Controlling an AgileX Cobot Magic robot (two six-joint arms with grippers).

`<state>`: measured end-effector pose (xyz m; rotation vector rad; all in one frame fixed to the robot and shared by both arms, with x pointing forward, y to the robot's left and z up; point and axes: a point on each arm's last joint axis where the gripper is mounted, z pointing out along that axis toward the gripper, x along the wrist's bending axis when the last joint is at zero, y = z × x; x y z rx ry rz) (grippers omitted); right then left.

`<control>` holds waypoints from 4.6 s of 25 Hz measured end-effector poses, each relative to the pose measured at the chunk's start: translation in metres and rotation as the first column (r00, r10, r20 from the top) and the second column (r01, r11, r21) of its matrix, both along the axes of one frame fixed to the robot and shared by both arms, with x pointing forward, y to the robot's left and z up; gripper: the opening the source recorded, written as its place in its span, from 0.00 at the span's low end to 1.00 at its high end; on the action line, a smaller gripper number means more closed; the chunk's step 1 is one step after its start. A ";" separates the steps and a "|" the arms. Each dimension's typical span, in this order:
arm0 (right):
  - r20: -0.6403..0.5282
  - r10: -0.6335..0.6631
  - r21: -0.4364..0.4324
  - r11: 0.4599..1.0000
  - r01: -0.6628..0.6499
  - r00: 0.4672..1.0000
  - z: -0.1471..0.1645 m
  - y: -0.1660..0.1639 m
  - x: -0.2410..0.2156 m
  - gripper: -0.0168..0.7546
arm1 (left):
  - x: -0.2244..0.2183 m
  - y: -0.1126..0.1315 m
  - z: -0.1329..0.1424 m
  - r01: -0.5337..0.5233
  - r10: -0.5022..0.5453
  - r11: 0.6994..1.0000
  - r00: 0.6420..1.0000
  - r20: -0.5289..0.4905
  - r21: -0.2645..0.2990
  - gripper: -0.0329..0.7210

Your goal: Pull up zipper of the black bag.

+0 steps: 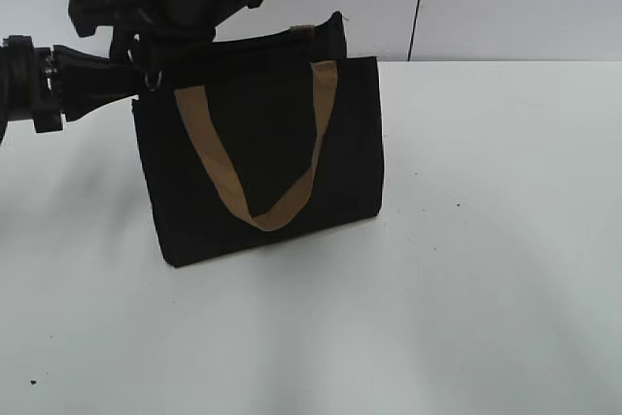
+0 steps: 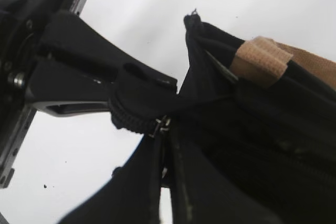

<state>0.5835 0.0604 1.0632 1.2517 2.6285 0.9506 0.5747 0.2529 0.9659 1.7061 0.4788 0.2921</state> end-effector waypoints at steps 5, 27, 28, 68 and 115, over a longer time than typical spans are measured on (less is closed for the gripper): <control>-0.020 0.005 -0.020 1.000 -0.005 1.000 0.000 -0.002 -0.002 0.01 | 0.003 0.002 -0.004 -0.047 0.048 0.998 0.998 -0.041 0.035 0.09; -0.011 -0.029 -0.012 1.000 0.029 1.000 0.021 -0.028 0.008 0.00 | 0.008 0.009 -0.012 -0.131 0.141 0.986 0.985 -0.101 0.100 0.09; -0.012 -0.038 -0.013 0.999 0.038 0.999 0.021 -0.031 0.012 0.00 | 0.008 0.011 -0.012 -0.136 0.147 0.985 0.984 -0.101 0.103 0.09; 0.044 -0.115 -0.101 0.988 0.119 0.992 0.021 -0.090 0.054 0.00 | -0.002 0.075 -0.001 -0.211 0.216 0.976 0.973 -0.079 0.058 0.09; 0.237 -0.191 -0.219 0.945 0.244 0.952 0.105 -0.178 0.041 0.71 | -0.058 0.091 0.125 -0.553 0.735 0.648 0.635 -0.238 0.524 0.73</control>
